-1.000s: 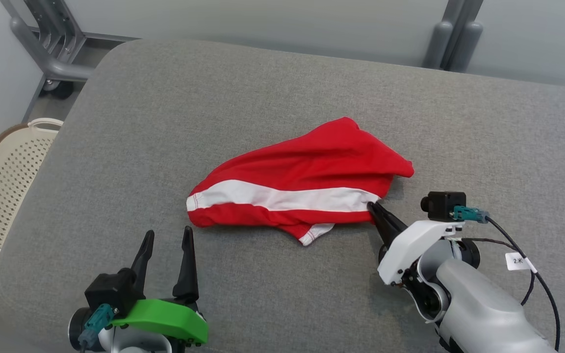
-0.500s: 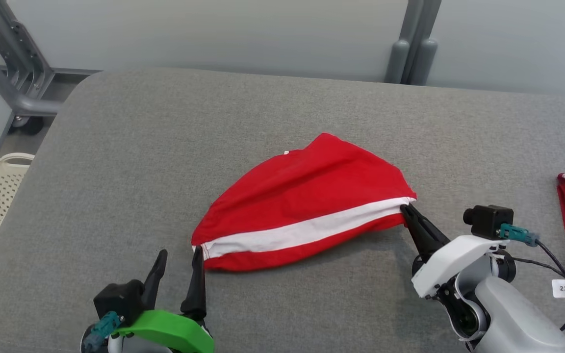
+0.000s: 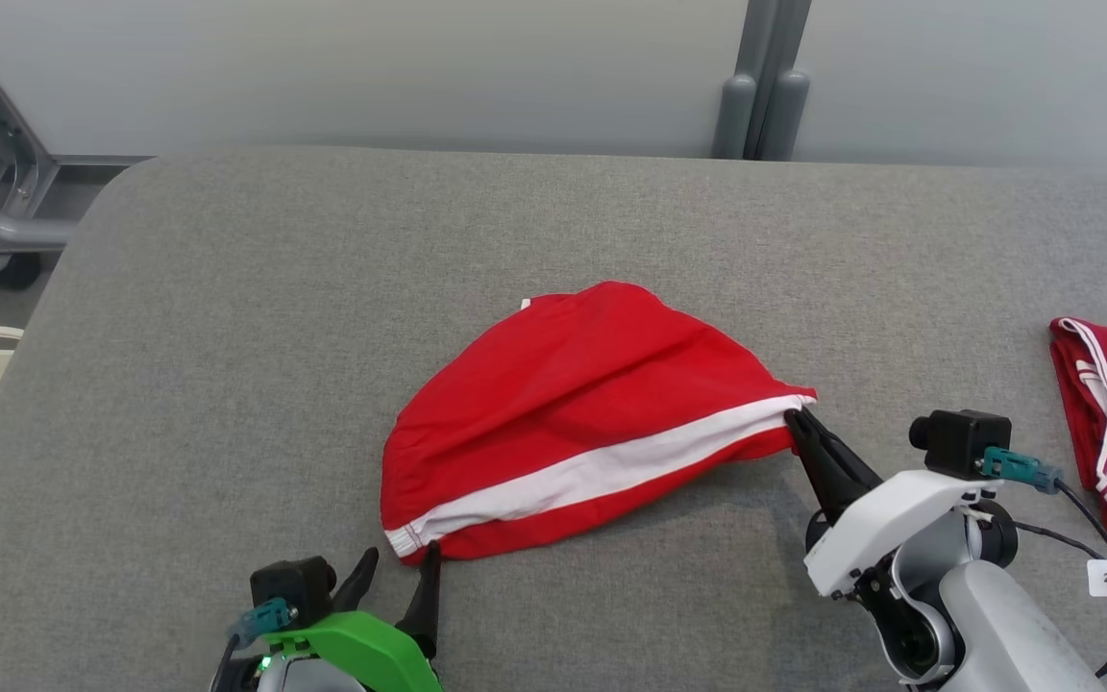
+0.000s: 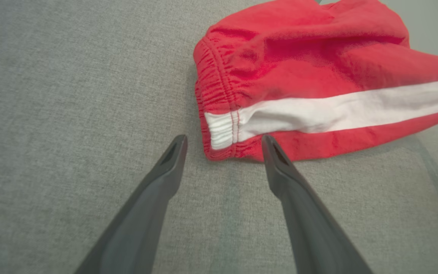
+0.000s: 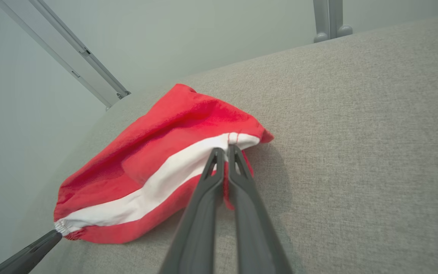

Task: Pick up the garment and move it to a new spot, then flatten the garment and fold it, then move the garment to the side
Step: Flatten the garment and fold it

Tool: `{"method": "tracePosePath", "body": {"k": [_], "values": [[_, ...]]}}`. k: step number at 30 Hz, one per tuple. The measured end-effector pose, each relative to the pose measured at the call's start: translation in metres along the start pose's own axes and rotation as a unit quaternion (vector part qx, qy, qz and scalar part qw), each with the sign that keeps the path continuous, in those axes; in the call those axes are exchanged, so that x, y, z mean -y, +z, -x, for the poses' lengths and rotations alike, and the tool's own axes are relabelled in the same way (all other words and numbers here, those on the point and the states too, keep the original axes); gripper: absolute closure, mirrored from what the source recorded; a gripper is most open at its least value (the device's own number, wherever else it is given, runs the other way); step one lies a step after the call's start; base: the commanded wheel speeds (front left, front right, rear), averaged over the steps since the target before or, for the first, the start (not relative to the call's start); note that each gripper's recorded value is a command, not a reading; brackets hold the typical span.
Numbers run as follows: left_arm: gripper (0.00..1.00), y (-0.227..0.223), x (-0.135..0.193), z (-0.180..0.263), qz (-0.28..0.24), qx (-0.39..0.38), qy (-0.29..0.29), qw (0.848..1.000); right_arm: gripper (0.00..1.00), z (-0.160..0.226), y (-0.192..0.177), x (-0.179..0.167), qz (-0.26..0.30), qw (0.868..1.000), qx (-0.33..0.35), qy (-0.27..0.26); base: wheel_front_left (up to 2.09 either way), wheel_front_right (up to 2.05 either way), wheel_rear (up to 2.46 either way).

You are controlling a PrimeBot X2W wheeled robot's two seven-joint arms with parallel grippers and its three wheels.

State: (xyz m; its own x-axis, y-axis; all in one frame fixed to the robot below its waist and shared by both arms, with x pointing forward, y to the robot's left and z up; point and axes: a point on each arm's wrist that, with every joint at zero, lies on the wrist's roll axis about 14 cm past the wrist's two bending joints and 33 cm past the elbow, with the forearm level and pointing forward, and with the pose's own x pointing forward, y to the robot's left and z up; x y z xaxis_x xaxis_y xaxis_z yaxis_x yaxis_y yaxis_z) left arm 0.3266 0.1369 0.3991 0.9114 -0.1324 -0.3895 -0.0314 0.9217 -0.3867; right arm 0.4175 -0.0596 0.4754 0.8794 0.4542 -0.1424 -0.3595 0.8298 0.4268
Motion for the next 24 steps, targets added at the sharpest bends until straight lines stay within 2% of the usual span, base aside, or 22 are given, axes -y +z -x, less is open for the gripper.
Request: {"method": "tracePosePath", "body": {"k": [7, 8, 9, 10, 11, 17, 24], "values": [[0.0, -0.001, 0.002, -0.02, 0.007, 0.001, -0.005, 1.0, 1.0, 0.001, 0.002, 0.002, 0.002, 1.0, -0.004, -0.01, 0.0, 0.0, 0.0], [0.19, -0.002, 0.004, -0.022, 0.008, 0.0, -0.008, 1.0, 1.0, 0.001, 0.002, 0.003, 0.003, 1.0, -0.004, -0.011, 0.0, 0.0, 0.0], [0.56, -0.002, 0.007, -0.024, 0.01, 0.001, -0.013, 1.0, 1.0, 0.001, 0.003, 0.003, 0.003, 1.0, -0.003, -0.012, 0.0, 0.0, 0.0], [0.82, -0.002, 0.01, -0.025, 0.012, 0.001, -0.016, 1.0, 1.0, 0.0, 0.003, 0.003, 0.002, 1.0, -0.003, -0.012, 0.0, 0.0, 0.0], [1.0, -0.002, 0.012, -0.026, 0.013, 0.002, -0.02, 1.0, 1.0, 0.0, 0.003, 0.003, 0.002, 1.0, -0.003, -0.013, 0.0, 0.0, 0.0], [1.0, 0.017, 0.018, -0.026, 0.029, 0.043, -0.034, 0.998, 1.0, 0.001, 0.013, 0.005, 0.005, 1.0, 0.013, -0.018, 0.0, 0.0, 0.0], [1.0, 0.078, 0.038, -0.019, 0.021, 0.136, -0.075, 0.988, 1.0, 0.007, 0.047, 0.001, 0.022, 0.997, 0.069, -0.017, 0.0, 0.0, 0.0]]}}
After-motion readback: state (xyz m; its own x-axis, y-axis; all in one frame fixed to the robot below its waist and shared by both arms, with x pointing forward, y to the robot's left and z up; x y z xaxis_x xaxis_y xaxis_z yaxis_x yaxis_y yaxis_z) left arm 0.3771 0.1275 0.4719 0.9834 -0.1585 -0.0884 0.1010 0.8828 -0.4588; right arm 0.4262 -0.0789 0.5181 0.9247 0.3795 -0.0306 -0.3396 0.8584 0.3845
